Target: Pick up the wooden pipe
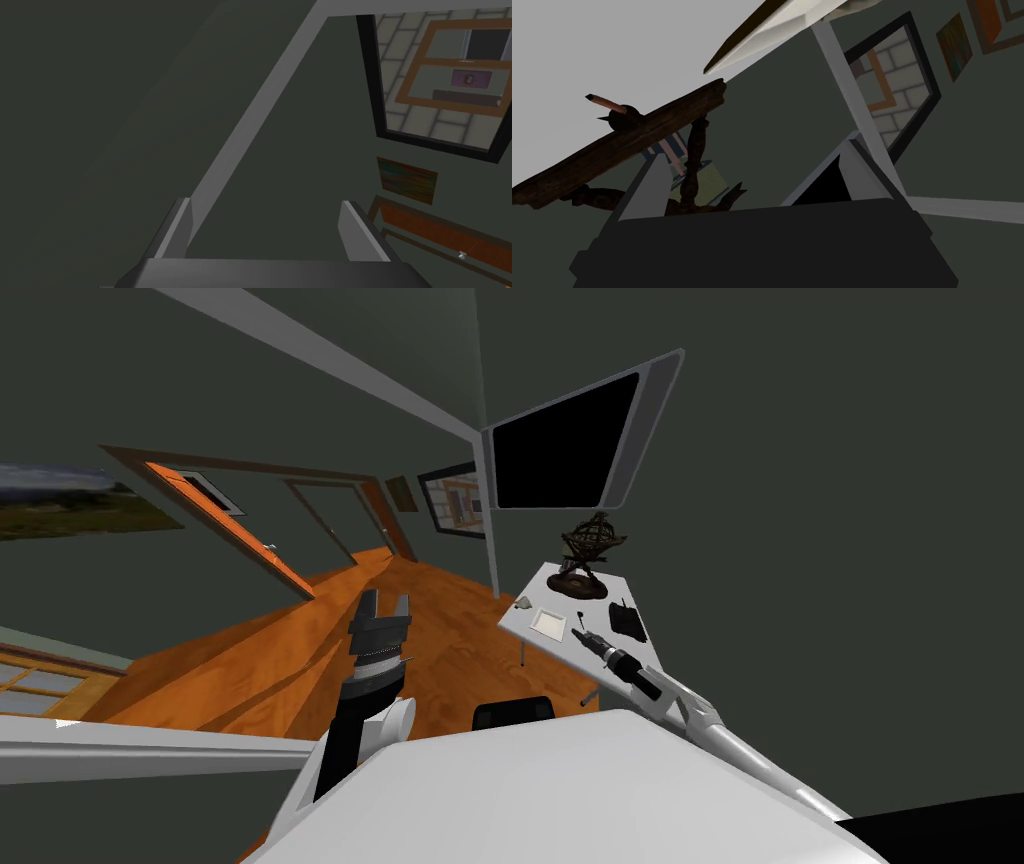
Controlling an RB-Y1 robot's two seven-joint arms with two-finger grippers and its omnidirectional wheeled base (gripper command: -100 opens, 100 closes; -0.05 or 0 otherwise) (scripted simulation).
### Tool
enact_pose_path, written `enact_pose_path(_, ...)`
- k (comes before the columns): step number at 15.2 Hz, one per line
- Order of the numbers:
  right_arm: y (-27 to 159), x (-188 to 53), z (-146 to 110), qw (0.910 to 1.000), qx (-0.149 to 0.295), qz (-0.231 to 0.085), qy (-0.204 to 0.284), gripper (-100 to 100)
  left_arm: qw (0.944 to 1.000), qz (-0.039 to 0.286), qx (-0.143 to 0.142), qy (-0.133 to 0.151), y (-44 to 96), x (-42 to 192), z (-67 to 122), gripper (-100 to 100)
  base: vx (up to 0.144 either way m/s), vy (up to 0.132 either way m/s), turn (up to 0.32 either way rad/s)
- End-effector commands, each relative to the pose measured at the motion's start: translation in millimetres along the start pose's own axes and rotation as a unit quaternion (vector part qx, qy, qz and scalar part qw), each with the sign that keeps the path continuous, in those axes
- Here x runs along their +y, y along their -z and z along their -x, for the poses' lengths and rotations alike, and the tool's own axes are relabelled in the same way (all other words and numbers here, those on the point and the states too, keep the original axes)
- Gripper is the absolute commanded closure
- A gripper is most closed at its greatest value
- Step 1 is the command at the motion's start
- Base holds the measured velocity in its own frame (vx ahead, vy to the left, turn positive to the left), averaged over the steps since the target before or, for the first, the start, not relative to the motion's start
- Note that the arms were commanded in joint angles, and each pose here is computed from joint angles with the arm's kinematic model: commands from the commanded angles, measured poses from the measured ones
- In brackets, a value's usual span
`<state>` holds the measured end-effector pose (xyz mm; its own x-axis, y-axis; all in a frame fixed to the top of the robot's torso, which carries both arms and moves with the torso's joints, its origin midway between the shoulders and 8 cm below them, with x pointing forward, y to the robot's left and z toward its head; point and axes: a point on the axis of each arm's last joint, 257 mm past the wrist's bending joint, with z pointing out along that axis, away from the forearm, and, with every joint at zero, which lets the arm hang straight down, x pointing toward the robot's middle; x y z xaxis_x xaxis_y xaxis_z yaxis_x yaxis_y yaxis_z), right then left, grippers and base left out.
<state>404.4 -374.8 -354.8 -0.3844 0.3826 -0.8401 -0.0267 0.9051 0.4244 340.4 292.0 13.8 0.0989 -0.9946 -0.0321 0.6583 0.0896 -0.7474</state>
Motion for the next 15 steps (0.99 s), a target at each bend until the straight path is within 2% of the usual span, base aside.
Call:
enact_pose_path(1, 3.5, -19.7, -3.9, 0.9996, 0.013, -0.020, 0.014, -100, 1.0000, 0.000, 0.000, 0.000, 0.0, 0.0, 0.0, 0, 0.009, 0.021, 0.192)
enact_pose_path(2, 7.8, -42.4, -7.1, 0.9983, 0.027, -0.042, 0.031, -100, 1.0000, 0.000, 0.000, 0.000, 0.0, 0.0, 0.0, 0, 0.007, 0.023, 0.308)
enact_pose_path(3, 7.8, -42.4, -7.1, 0.9983, 0.027, -0.042, 0.031, -100, 1.0000, 0.000, 0.000, 0.000, 0.0, 0.0, 0.0, 0, 0.008, 0.016, 0.223)
enact_pose_path(4, 12.4, -62.7, -8.0, 0.9962, 0.040, -0.061, 0.048, -100, 1.0000, 0.000, 0.000, 0.000, 0.0, 0.0, 0.0, 0, 0.009, 0.017, 0.225)
enact_pose_path(5, 13.1, -64.9, -8.9, 0.9960, 0.041, -0.063, 0.048, -100, 1.0000, 0.000, 0.000, 0.000, 0.0, 0.0, 0.0, 0, 0.011, 0.016, 0.197)
enact_pose_path(6, 18.1, -84.0, -8.4, 0.9932, 0.052, -0.082, 0.065, -100, 1.0000, 0.000, 0.000, 0.000, 0.0, 0.0, 0.0, 0, 0.013, 0.018, 0.238)
enact_pose_path(7, 19.2, -86.9, -9.5, 0.9929, 0.053, -0.085, 0.065, -100, 1.0000, 0.000, 0.000, 0.000, 0.0, 0.0, 0.0, 0, 0.012, 0.014, 0.163)
enact_pose_path(8, 26.1, -108.4, -8.9, 0.9890, 0.065, -0.106, 0.081, -100, 1.0000, 0.000, 0.000, 0.000, 0.0, 0.0, 0.0, 0, 0.014, 0.017, 0.203)
enact_pose_path(9, 26.1, -108.4, -8.9, 0.9890, 0.065, -0.106, 0.081, -100, 1.0000, 0.000, 0.000, 0.000, 0.0, 0.0, 0.0, 0, 0.014, 0.012, 0.165)
enact_pose_path(10, 32.1, -125.9, -6.3, 0.9849, 0.074, -0.123, 0.097, -100, 1.0000, 0.000, 0.000, 0.000, 0.0, 0.0, 0.0, 0, 0.013, 0.014, 0.202)
enact_pose_path(11, 33.5, -129.0, -7.3, 0.9844, 0.075, -0.126, 0.097, -100, 1.0000, 0.000, 0.000, 0.000, 0.0, 0.0, 0.0, 0, 0.014, 0.011, 0.183)
enact_pose_path(12, 41.1, -148.0, -4.6, 0.9794, 0.085, -0.145, 0.112, -100, 1.0000, 0.000, 0.000, 0.000, 0.0, 0.0, 0.0, 0, 0.015, 0.014, 0.220)
enact_pose_path(13, 41.4, -148.6, -4.8, 0.9793, 0.085, -0.145, 0.112, -100, 1.0000, 0.000, 0.000, 0.000, 0.0, 0.0, 0.0, 0, 0.014, 0.012, 0.167)
enact_pose_path(14, 49.6, -167.0, -1.5, 0.9739, 0.094, -0.164, 0.126, -100, 1.0000, 0.000, 0.000, 0.000, 0.0, 0.0, 0.0, 0, 0.017, 0.013, 0.193)
enact_pose_path(15, 49.7, -167.2, -1.5, 0.9738, 0.094, -0.164, 0.126, -100, 1.0000, 0.000, 0.000, 0.000, 0.0, 0.0, 0.0, 0, 0.017, 0.008, 0.155)
